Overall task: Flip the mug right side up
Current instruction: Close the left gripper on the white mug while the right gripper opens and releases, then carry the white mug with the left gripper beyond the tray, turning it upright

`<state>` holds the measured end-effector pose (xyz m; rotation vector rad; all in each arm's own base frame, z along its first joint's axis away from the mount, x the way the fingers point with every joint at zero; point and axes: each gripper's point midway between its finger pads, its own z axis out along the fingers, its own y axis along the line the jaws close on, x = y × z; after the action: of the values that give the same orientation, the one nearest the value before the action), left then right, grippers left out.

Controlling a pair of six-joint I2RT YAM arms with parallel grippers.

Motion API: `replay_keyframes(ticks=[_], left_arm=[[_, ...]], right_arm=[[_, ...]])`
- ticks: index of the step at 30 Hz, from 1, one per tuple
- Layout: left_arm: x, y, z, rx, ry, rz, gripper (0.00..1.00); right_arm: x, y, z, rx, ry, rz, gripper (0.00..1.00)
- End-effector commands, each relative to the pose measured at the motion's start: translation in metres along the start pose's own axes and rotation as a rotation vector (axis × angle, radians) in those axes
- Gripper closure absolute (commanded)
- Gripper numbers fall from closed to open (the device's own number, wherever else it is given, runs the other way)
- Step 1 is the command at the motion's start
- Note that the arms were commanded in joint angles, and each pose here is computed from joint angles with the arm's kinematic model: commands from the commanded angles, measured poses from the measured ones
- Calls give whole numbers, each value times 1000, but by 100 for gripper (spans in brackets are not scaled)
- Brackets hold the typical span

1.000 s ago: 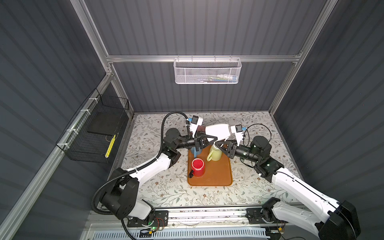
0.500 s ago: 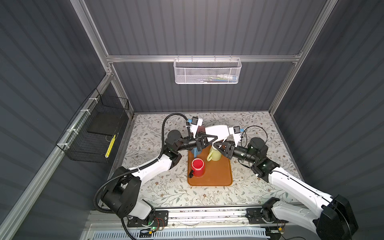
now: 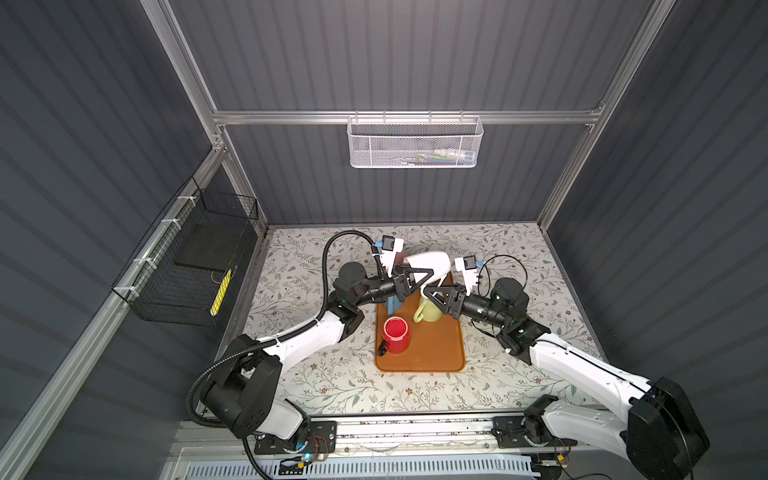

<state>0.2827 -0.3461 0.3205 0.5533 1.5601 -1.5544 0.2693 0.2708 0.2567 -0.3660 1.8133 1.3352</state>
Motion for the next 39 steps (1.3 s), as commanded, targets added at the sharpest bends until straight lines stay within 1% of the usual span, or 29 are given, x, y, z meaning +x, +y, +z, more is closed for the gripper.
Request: replay_keyframes(ticks=[1,7,13,15,18,22,23,27,32,38,39], left_arm=[[-30,-14,-10,-32,-93,111,100],[-31,-4,-17,-150,-44,143,100],[-34,23,-31,-414,110,185,100],[-40,38,-41,-543,145,199,100],[-47,56,-57,-682,204,198,100],[-52,78,-76,-813,301,183,100],[-60,81,-81,-844,313,184,100],[-66,106,-105,-950,406,143,100],[-67,140,-133,-1087,526,136,100],[-68,171,-155,-1172,626,103,100],[-71,174,-157,-1178,636,103,100]], right_arm=[[13,-5,2,5,33,-3,57],[19,-17,3,31,40,15,51],[19,-27,-3,87,41,11,49],[18,-30,-5,108,46,4,48],[19,-35,-8,142,55,-1,48],[20,-43,-10,180,69,0,49],[20,-43,-11,185,72,0,49],[23,-49,-13,213,85,2,49],[27,-53,-14,235,103,-2,49],[32,-56,-17,241,116,-23,48],[27,-49,-20,228,99,-43,48]])
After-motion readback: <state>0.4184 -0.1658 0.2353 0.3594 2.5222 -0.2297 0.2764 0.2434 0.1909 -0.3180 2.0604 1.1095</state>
